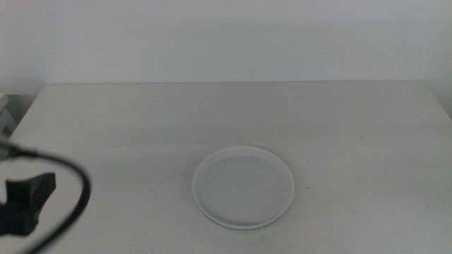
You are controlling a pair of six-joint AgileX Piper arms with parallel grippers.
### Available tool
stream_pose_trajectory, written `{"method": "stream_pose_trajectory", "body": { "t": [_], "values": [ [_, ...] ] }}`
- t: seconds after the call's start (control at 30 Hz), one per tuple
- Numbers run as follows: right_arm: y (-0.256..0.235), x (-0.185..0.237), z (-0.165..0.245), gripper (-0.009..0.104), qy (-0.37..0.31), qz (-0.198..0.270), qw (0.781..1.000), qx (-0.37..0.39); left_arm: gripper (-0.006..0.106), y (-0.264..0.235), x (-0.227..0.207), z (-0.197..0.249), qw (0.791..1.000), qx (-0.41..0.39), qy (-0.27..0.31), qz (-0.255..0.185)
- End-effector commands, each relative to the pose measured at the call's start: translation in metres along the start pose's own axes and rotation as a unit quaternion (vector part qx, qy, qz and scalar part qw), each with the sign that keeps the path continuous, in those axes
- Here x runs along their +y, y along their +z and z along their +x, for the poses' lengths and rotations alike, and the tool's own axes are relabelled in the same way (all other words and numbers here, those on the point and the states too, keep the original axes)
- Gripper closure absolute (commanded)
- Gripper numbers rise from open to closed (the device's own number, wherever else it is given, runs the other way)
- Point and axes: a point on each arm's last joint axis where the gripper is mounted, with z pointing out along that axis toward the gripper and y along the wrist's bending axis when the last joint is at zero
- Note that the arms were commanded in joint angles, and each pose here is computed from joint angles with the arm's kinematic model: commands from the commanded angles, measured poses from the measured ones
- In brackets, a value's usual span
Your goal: Stack the three bowls on top of each other.
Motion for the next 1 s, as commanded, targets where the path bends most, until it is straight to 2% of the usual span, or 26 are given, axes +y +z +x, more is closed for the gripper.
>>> {"method": "stream_pose_trajectory", "body": {
  "t": [0.0,0.17,0.33,0.67,0.73,0.97],
  "values": [
    [-0.005,-0.002,0.002,0.05,-0.003,0.024,0.999,-0.046,-0.004,-0.013,-0.001,-0.004,0.996,-0.088,-0.019,0.001],
    [-0.006,-0.001,0.025,0.05,0.003,0.036,0.997,-0.066,-0.004,-0.031,-0.001,0.01,0.987,-0.159,-0.026,0.001],
    [-0.009,0.0,0.028,0.05,0.01,0.039,0.996,-0.085,-0.004,-0.041,-0.001,0.009,0.978,-0.208,-0.026,-0.002],
    [-0.009,0.0,0.029,0.05,0.015,0.034,0.996,-0.083,-0.004,-0.042,-0.001,0.008,0.977,-0.212,-0.027,-0.002],
    [-0.015,0.0,0.029,0.05,-0.016,0.049,0.994,-0.094,-0.004,-0.042,-0.001,0.008,0.977,-0.212,-0.027,-0.002],
    [-0.032,0.0,0.03,0.05,0.042,0.068,0.986,-0.149,-0.004,-0.042,-0.001,0.008,0.977,-0.212,-0.027,-0.002]
  ]
}}
